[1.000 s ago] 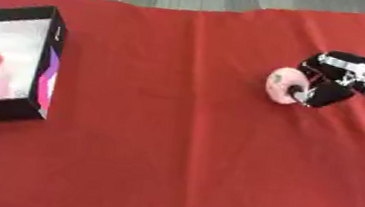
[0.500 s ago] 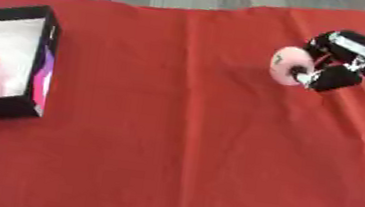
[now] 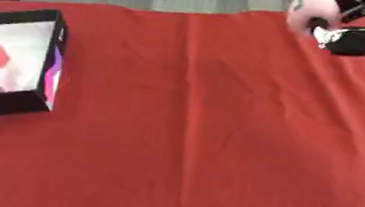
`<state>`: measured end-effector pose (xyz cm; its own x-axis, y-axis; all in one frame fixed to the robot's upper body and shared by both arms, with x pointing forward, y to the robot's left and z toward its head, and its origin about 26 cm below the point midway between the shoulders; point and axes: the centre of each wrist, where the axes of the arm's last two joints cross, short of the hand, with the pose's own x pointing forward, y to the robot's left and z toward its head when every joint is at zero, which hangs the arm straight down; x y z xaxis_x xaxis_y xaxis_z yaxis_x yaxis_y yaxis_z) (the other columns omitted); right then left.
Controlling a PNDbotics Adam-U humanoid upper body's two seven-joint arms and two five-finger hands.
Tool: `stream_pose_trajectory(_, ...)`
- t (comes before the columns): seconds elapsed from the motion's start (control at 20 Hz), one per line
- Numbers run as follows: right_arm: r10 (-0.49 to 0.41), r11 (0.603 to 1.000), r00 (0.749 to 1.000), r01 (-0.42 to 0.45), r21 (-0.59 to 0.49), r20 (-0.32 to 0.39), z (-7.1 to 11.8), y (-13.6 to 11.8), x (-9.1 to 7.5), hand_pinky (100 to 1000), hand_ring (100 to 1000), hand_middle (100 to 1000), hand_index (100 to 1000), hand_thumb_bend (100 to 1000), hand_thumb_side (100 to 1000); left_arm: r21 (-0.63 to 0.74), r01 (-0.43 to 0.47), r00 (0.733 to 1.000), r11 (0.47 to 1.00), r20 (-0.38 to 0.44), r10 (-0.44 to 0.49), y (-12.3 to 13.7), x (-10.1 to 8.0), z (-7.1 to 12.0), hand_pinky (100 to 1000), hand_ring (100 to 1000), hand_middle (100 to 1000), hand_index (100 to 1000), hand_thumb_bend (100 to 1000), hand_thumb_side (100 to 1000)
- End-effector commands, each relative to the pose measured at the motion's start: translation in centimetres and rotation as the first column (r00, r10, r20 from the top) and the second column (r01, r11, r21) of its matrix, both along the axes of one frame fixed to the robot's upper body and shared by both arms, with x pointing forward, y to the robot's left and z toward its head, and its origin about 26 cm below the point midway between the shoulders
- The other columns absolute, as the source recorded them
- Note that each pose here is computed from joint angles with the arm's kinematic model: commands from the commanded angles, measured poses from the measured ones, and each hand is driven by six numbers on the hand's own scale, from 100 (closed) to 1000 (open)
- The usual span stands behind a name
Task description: Pick up the objects with one hand, pass them to the other hand, and then place them into the box on the other side of the table.
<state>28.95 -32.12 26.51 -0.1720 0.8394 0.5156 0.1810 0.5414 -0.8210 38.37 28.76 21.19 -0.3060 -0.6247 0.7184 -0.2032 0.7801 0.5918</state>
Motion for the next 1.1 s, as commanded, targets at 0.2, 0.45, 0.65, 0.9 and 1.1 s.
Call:
stream_pose_trajectory(0.2,0.011,1.0,0.994,-0.013,0.024,0.105,-0.1,1.7,0.1,669,697,474,573,137,100,0.033,-0.022,0.998,0.999,0.056,0.02,1.2,-0.1,2.4,810,767,637,766,100,608)
stream_pose_trajectory(0.45,0.002,0.999,0.983,-0.011,0.048,0.182,-1.3,3.3,0.5,656,696,474,574,128,100,0.089,0.016,0.997,0.996,0.07,-0.022,0.8,0.0,3.7,811,768,641,768,100,582)
stream_pose_trajectory(0.65,0.01,0.997,0.98,-0.026,0.079,0.198,-2.2,4.6,0.6,645,695,474,576,119,100,0.164,0.081,0.994,0.983,0.058,-0.091,0.0,0.0,4.9,811,768,646,770,100,563)
stream_pose_trajectory(0.9,0.023,0.991,0.98,-0.048,0.122,0.199,-3.0,5.9,0.7,633,693,473,577,103,100,0.257,0.16,0.985,0.953,0.023,-0.171,-1.2,0.2,6.1,808,766,650,771,100,537)
stream_pose_trajectory(1.1,0.044,0.986,0.982,-0.072,0.147,0.183,-3.5,7.0,0.8,626,691,473,578,100,100,0.33,0.225,0.972,0.917,-0.015,-0.234,-2.5,0.4,6.6,806,764,657,774,100,519)
